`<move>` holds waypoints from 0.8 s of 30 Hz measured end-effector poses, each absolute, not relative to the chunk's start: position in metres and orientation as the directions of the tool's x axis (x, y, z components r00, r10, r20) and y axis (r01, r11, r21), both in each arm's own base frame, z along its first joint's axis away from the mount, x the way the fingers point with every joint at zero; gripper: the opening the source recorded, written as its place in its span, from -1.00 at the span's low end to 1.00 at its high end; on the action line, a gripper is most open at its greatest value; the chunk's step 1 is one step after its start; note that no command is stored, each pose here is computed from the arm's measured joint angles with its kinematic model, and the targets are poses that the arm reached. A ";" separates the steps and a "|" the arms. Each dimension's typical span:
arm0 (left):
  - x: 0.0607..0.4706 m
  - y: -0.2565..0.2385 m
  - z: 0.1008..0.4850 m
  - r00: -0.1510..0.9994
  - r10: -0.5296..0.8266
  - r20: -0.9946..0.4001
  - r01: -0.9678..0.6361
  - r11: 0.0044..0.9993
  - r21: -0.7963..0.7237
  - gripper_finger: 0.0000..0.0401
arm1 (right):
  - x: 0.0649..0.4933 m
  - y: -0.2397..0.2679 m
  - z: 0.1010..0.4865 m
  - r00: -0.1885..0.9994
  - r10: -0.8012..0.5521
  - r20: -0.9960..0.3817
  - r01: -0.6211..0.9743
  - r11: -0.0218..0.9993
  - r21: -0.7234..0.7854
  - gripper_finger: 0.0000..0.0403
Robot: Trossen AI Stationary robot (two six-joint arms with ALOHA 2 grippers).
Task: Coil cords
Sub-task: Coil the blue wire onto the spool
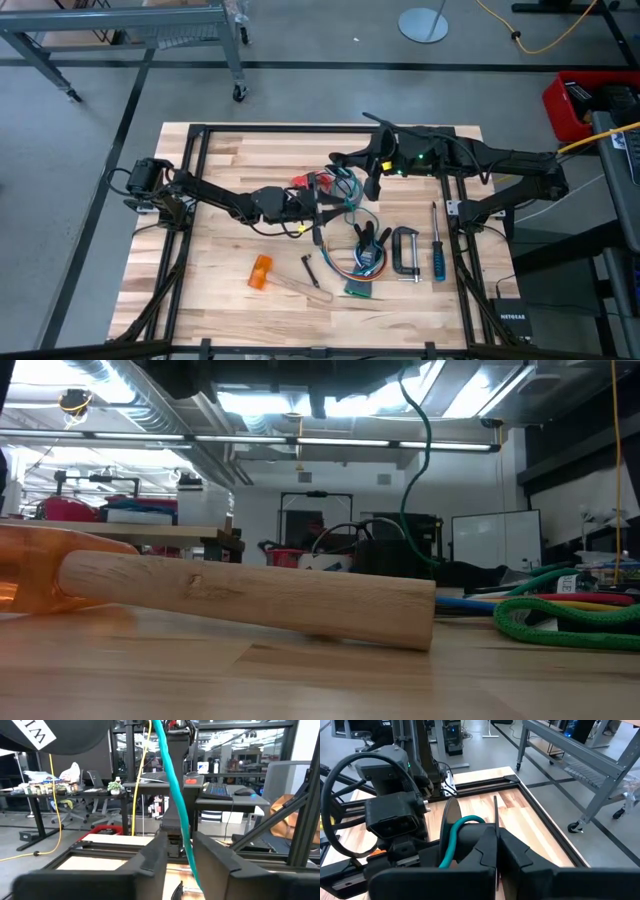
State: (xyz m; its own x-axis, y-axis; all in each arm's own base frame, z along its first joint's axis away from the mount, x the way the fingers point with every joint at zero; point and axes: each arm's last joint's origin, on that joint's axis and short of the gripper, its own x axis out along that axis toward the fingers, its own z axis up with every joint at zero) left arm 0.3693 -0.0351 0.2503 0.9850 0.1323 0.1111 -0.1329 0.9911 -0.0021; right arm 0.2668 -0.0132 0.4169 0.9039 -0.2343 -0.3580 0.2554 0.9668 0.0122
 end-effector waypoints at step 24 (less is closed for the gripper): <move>0.369 -0.036 0.250 0.985 0.131 0.110 -0.133 0.991 0.011 -0.96 | 0.267 -0.013 0.417 0.904 -0.234 -0.357 0.255 0.967 0.012 -0.98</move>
State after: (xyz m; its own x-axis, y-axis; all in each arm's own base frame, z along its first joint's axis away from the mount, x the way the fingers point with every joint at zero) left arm 0.3692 -0.0357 0.2502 0.9853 0.1308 0.1098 -0.1328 0.9911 0.0105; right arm 0.2667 -0.0132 0.4170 0.9042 -0.2340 -0.3572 0.2548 0.9669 0.0118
